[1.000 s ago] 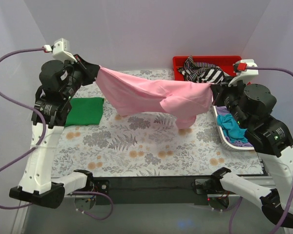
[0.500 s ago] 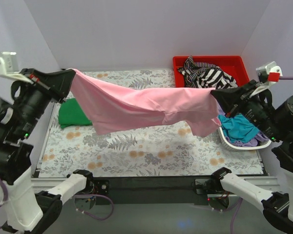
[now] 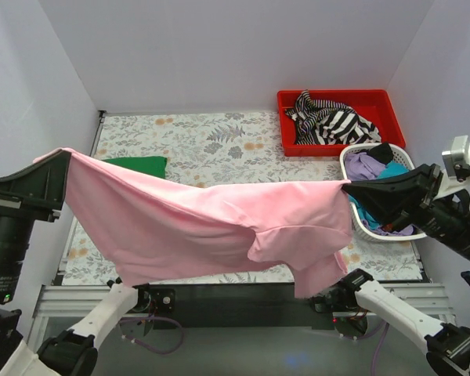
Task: Fold and stack the t-shirts
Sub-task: Flatten the tshirt out
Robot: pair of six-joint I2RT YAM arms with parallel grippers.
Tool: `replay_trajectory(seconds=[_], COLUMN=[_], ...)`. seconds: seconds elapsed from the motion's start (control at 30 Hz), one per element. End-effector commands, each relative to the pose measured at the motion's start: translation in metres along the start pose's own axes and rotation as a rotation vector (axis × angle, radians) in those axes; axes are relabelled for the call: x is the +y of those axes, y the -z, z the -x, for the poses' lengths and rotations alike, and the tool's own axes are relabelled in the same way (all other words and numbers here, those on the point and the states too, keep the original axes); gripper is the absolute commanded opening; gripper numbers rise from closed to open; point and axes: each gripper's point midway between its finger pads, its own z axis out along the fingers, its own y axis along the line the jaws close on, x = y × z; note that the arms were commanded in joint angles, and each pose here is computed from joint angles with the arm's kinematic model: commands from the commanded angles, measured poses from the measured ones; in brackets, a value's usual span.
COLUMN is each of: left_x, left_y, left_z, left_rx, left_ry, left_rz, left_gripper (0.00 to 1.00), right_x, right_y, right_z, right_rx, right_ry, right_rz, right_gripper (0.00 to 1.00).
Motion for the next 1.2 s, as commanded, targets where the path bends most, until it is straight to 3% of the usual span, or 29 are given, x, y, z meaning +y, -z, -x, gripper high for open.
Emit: replay_trajectory(seconds=[0.0, 0.03, 0.07, 0.13, 0.17, 0.27, 0.3, 0.53, 0.73, 0.9, 1.17], left_x=[0.052, 0.061, 0.086, 0.108, 0.133, 0.155, 0.177, 0.257, 0.297, 0.331, 0.380], left_y=[-0.039, -0.046, -0.059, -0.073, -0.077, -0.093, -0.091, -0.086, -0.099, -0.119, -0.148], left_z=[-0.049, -0.060, -0.096, -0.122, -0.160, -0.201, -0.236, -0.349, -0.384, -0.426, -0.466], left_rx=[0.127, 0.148, 0.231, 0.258, 0.333, 0.368, 0.439, 0.592, 0.605, 0.694, 0.742], left_ry=[0.011, 0.009, 0.004, 0.007, 0.004, 0.040, 0.042, 0.054, -0.013, -0.049, -0.074], left_rz=[0.202, 0.229, 0.286, 0.332, 0.385, 0.393, 0.435, 0.580, 0.641, 0.702, 0.747], left_gripper=[0.00, 0.00, 0.00, 0.00, 0.00, 0.00, 0.00, 0.00, 0.00, 0.00, 0.00], right_x=[-0.053, -0.071, -0.085, -0.118, -0.127, -0.165, -0.175, -0.231, -0.265, -0.301, -0.365], right_y=[-0.019, -0.022, -0.029, -0.042, -0.046, -0.055, -0.057, -0.062, -0.086, -0.104, -0.110], right_z=[-0.037, -0.048, -0.066, -0.116, -0.132, -0.193, -0.216, -0.285, -0.294, -0.316, -0.361], right_rx=[0.056, 0.075, 0.121, 0.248, 0.282, 0.402, 0.439, 0.576, 0.568, 0.658, 0.752], right_ry=[-0.084, -0.092, -0.105, -0.123, -0.129, -0.145, -0.153, -0.139, -0.112, -0.120, -0.292], right_rz=[-0.219, -0.297, -0.342, -0.441, -0.469, -0.591, -0.613, -0.820, -0.894, -0.946, -0.952], right_gripper=[0.01, 0.01, 0.01, 0.01, 0.01, 0.01, 0.01, 0.01, 0.01, 0.01, 0.01])
